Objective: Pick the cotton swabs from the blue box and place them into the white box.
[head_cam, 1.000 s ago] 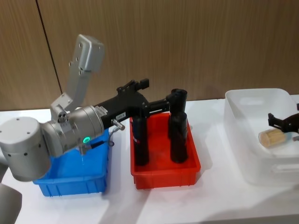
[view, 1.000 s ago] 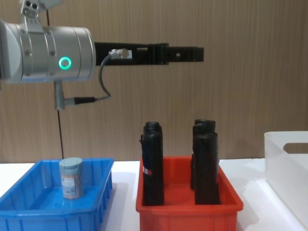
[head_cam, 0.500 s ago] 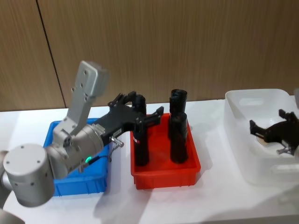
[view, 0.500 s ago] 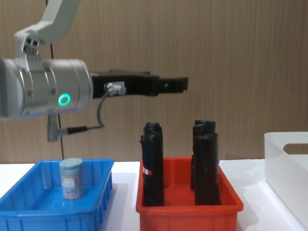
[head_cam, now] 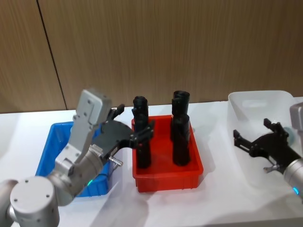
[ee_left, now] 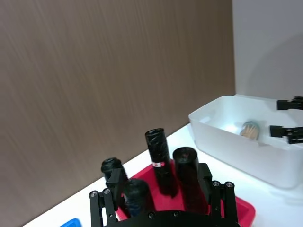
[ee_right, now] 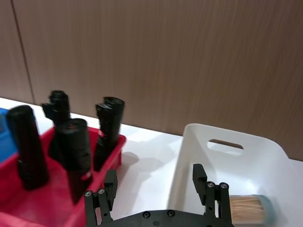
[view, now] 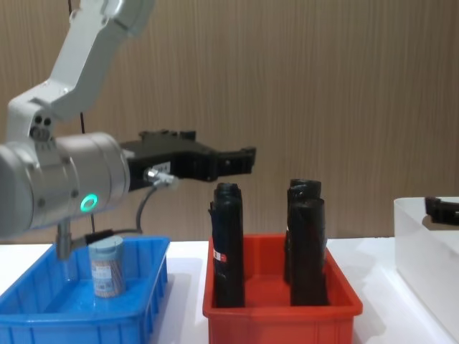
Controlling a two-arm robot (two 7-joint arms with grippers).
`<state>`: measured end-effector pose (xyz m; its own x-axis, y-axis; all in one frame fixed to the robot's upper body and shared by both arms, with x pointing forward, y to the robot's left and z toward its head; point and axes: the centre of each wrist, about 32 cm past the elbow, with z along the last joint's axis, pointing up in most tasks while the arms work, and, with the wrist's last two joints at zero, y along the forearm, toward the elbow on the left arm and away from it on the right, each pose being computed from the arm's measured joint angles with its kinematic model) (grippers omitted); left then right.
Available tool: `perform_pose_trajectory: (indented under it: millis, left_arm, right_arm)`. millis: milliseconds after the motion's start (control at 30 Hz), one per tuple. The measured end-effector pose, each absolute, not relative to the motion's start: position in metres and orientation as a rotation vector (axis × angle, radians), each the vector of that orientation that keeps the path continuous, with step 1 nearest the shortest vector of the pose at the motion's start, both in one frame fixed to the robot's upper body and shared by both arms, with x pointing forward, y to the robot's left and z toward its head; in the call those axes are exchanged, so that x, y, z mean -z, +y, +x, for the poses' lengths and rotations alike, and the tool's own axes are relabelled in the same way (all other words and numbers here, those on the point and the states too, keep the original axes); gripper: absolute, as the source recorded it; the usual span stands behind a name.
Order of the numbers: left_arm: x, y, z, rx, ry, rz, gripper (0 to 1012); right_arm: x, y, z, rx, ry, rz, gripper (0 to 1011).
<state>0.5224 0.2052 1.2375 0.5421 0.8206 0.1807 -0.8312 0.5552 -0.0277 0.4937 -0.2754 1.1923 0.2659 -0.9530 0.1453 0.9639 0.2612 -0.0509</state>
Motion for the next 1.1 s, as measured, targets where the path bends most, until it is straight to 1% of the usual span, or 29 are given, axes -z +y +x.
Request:
perform_pose_trajectory:
  millis: [367, 567, 1100]
  left_arm:
    - [-1.213, 0.2, 0.501, -1.085, -0.243, 0.066, 1003]
    - [-1.207, 0.199, 0.494, -1.114, -0.263, 0.063, 1003]
    - [-1.204, 0.198, 0.492, -1.123, -0.268, 0.061, 1003]
  right_arm:
    - [-1.189, -0.248, 0.459, 1.25, -0.084, -0.026, 1001]
    - [-1.189, -0.239, 0.447, 1.234, -0.077, 0.016, 1002]
    - [-1.189, -0.237, 0.445, 1.231, -0.074, 0.028, 1001]
